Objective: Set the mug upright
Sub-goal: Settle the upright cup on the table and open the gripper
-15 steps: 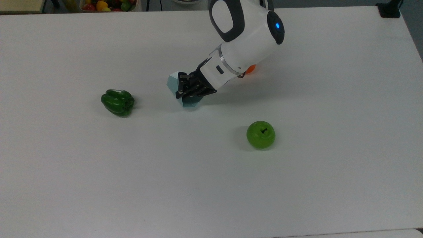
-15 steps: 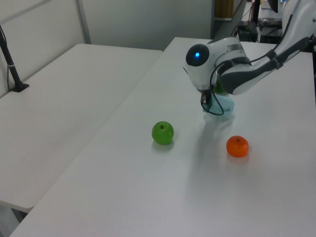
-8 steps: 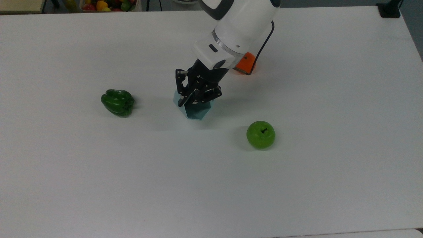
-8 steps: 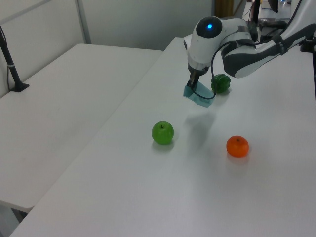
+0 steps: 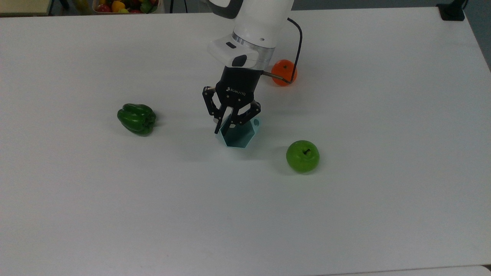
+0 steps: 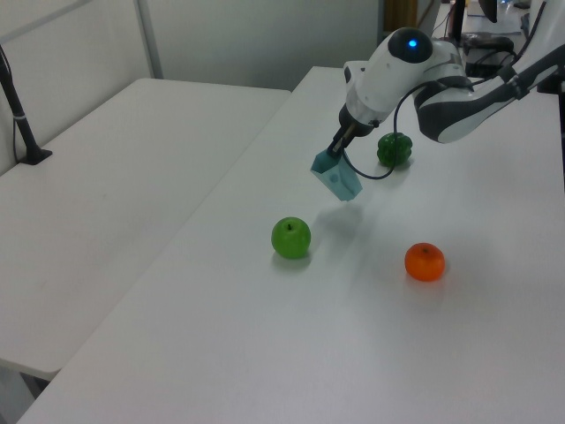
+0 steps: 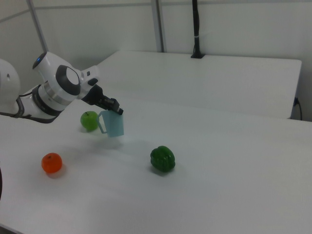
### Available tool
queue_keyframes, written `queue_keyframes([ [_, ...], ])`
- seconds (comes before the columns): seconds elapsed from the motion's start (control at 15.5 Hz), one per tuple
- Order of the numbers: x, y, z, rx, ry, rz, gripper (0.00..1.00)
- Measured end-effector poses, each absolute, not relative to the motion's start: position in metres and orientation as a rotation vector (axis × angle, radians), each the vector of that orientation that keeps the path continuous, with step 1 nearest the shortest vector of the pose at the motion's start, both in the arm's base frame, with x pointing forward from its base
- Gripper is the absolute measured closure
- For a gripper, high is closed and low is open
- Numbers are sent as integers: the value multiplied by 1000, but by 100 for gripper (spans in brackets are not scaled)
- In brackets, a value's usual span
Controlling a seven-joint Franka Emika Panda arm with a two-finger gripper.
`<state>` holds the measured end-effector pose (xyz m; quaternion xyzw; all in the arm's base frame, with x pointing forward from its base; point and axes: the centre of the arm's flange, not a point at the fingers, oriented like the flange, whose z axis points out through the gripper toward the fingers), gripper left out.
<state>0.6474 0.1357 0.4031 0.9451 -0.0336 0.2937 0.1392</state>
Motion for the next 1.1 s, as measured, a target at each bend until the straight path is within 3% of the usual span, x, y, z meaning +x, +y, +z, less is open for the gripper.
queue_keyframes([
  [0.58,631,129,379,2610,-306,1052,86],
  [1.1,630,130,353,2610,-433,1065,86],
])
